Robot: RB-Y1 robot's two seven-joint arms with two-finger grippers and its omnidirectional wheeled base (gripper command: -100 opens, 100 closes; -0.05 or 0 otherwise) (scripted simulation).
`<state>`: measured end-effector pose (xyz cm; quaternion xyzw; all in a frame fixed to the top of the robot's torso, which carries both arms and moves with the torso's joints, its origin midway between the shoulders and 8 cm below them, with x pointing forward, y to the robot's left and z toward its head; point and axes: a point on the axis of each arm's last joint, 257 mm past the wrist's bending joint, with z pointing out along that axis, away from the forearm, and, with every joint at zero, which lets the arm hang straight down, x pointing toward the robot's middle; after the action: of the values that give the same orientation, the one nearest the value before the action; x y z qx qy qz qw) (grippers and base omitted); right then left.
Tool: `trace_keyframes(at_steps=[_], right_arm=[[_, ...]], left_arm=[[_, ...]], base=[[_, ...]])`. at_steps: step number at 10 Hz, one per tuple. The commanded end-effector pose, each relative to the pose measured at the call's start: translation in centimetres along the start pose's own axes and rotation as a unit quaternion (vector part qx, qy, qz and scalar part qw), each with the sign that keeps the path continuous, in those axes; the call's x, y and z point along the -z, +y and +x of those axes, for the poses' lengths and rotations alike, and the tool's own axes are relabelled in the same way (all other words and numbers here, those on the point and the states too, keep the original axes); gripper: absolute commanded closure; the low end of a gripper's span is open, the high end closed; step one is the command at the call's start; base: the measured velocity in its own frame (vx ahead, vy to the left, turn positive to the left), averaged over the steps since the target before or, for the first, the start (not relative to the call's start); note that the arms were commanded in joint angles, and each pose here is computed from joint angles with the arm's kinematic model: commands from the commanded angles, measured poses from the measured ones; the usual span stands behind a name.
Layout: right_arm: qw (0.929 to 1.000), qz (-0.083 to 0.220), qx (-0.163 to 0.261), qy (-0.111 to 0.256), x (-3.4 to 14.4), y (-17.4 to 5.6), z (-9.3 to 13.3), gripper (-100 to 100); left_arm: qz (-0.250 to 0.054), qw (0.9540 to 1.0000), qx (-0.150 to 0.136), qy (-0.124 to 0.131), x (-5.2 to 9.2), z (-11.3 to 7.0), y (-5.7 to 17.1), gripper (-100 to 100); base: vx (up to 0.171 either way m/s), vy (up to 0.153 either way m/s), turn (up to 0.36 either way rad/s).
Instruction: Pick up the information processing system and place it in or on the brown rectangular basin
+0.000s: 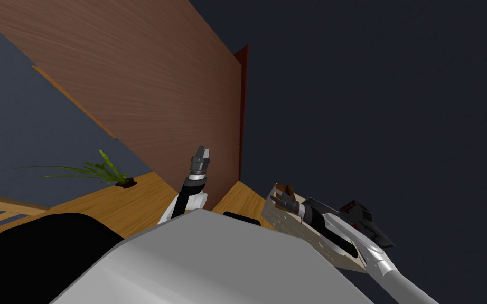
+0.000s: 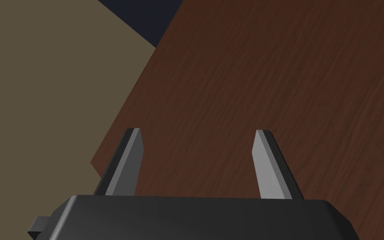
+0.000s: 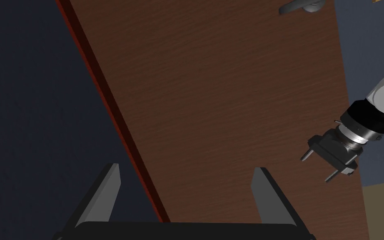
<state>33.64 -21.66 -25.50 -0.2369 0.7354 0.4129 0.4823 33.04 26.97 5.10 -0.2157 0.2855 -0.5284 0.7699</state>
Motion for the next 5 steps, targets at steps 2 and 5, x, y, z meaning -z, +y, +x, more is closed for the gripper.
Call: trace_keyframes(at_steps=[2,5], right_arm=[[0.9973,0.019,0.023,0.067,2.8,-2.0,3.6,-100],[0.9913,0.043,0.034,0.12,5.9,-4.2,6.2,-100]], left_arm=[[0.0,1.0,0.0,0.0,0.0,0.0,0.0,0],[0.0,1.0,0.0,0.0,0.0,0.0,0.0,0]], base=[[0.051,0.035,0.114],[0.045,0.03,0.111]])
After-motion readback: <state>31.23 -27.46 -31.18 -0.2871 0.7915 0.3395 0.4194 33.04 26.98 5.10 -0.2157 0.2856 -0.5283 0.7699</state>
